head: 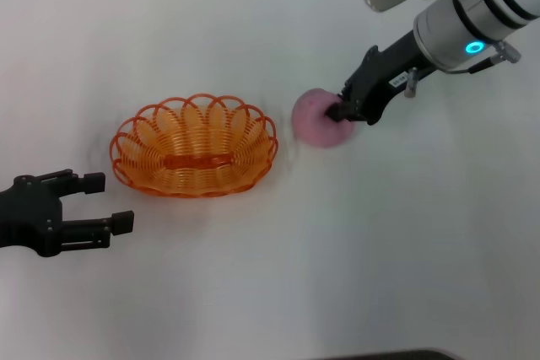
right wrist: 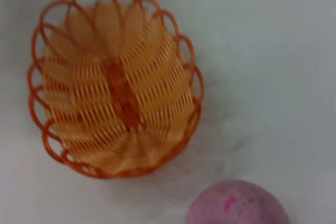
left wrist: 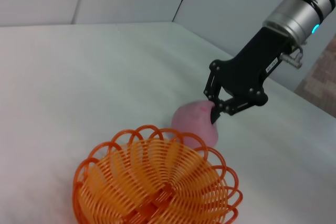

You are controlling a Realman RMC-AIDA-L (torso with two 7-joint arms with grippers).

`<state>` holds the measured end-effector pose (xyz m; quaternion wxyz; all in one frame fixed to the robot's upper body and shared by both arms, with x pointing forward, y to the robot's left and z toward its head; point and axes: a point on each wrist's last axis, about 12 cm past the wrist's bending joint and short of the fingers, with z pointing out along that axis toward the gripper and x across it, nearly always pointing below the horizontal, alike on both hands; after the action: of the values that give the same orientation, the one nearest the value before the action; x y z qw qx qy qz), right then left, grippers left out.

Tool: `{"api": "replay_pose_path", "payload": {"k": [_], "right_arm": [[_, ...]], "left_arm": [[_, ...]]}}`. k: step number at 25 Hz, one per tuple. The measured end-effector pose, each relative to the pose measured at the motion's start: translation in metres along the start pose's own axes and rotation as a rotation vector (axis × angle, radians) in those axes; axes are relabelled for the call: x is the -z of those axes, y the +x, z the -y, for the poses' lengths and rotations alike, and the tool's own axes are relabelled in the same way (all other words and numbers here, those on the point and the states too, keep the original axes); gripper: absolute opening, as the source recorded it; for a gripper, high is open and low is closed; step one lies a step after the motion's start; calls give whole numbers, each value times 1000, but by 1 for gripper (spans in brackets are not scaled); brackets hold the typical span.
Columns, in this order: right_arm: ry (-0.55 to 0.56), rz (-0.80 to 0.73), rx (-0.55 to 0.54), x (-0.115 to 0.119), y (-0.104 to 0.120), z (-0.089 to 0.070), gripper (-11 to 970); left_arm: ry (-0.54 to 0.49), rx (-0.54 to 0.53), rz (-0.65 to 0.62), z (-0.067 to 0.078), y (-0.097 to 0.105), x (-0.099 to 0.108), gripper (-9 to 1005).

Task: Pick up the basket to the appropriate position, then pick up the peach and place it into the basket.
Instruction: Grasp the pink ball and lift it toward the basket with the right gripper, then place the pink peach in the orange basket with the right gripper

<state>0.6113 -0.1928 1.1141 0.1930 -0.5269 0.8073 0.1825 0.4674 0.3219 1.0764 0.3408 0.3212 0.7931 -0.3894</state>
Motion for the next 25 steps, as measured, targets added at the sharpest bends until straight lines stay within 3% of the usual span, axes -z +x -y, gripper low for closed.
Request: {"api": "replay_pose_path", "payload": {"k": [9, 14, 20, 25], "right_arm": [[-5, 177, 52, 21, -17, -4, 50], [-39, 316, 113, 31, -34, -12, 47], [-132, 405, 168, 19, -59, -27, 47], [-174, 403, 197, 4, -77, -37, 122]], "left_arm": [[5, 23, -3, 1, 1, 0, 891], [11, 33, -4, 2, 1, 1, 891], [16, 37, -7, 2, -1, 1, 891], [27, 35, -8, 2, -4, 0, 891]]}}
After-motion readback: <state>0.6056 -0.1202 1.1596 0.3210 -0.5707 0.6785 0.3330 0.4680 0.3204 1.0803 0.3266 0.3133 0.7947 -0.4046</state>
